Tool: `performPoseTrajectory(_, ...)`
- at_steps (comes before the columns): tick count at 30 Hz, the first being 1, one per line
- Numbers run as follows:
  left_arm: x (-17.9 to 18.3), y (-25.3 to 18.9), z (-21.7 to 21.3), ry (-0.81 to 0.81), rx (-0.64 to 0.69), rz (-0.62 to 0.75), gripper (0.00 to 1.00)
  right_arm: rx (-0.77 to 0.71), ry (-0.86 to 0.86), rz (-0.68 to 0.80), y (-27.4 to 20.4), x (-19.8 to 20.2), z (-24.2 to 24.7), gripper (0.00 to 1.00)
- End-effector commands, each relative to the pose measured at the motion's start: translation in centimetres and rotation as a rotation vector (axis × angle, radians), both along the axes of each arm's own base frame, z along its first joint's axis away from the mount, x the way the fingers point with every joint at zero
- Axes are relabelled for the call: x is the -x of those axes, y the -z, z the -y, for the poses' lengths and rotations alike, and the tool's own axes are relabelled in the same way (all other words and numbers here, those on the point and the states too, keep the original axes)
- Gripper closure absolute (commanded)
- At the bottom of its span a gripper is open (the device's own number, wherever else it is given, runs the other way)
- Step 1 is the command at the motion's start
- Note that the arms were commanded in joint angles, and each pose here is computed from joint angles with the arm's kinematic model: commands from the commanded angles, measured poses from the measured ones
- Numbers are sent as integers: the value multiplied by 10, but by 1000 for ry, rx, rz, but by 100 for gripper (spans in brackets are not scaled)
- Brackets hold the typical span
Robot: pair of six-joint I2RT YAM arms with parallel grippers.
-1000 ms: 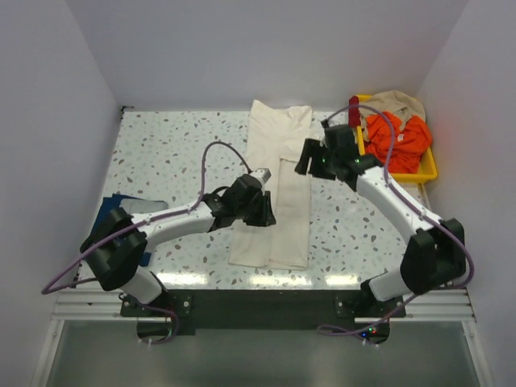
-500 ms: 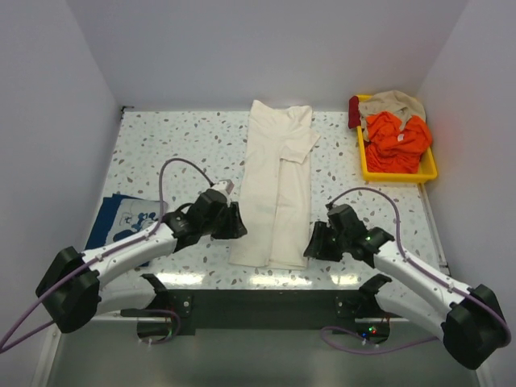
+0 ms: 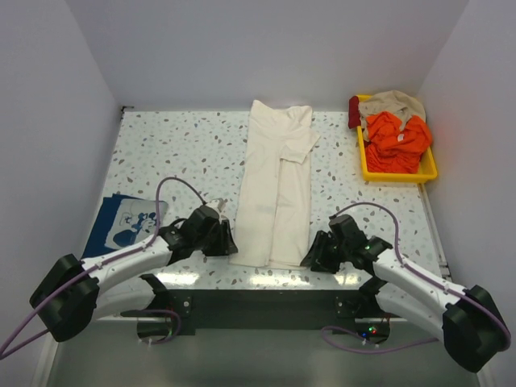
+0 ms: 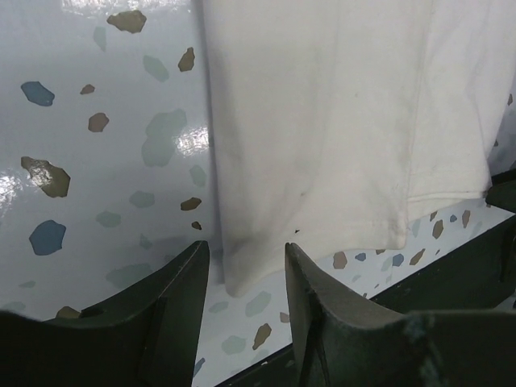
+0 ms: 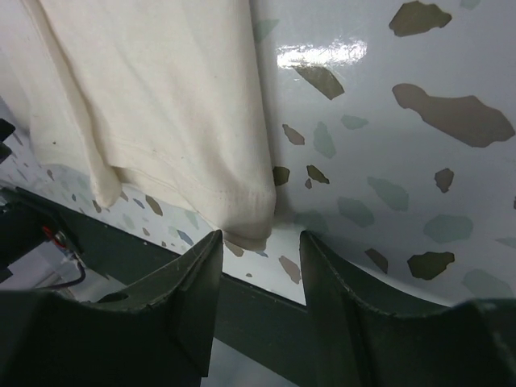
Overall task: Fold and stack the t-shirts
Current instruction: Fold the tshirt
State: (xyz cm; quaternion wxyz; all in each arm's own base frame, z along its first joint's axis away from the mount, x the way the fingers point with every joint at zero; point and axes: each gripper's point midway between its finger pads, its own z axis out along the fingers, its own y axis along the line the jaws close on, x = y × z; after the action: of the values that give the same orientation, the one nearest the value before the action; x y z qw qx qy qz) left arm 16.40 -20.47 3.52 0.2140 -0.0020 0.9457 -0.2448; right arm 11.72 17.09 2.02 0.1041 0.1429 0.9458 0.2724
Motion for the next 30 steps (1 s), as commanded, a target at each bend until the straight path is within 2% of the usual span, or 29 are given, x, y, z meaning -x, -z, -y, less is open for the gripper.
performPoseTrajectory(1,1,0,7,-3,61,-2,53,18,31,-62,14,10,5,53)
performPoseTrajectory(13,17,23,-1,-17,61,-61,64,28,74,-64,24,13,11,57)
performPoseTrajectory(22,32,34,0,-20,98,-101,73,1,68,-75,30,17,9,67)
performPoseTrajectory(25,38,34,6,-3,116,-113,84,7,37,-75,28,19,8,76)
performPoseTrajectory(26,44,34,9,15,119,-120,91,18,27,-78,27,20,10,86)
performPoseTrajectory(28,51,35,12,19,125,-142,100,67,-28,-90,25,28,18,95)
performPoseTrajectory(29,57,36,13,33,123,-153,100,78,-47,-87,20,29,19,100)
performPoseTrajectory(30,64,40,13,30,121,-178,100,97,-64,-84,19,32,23,100)
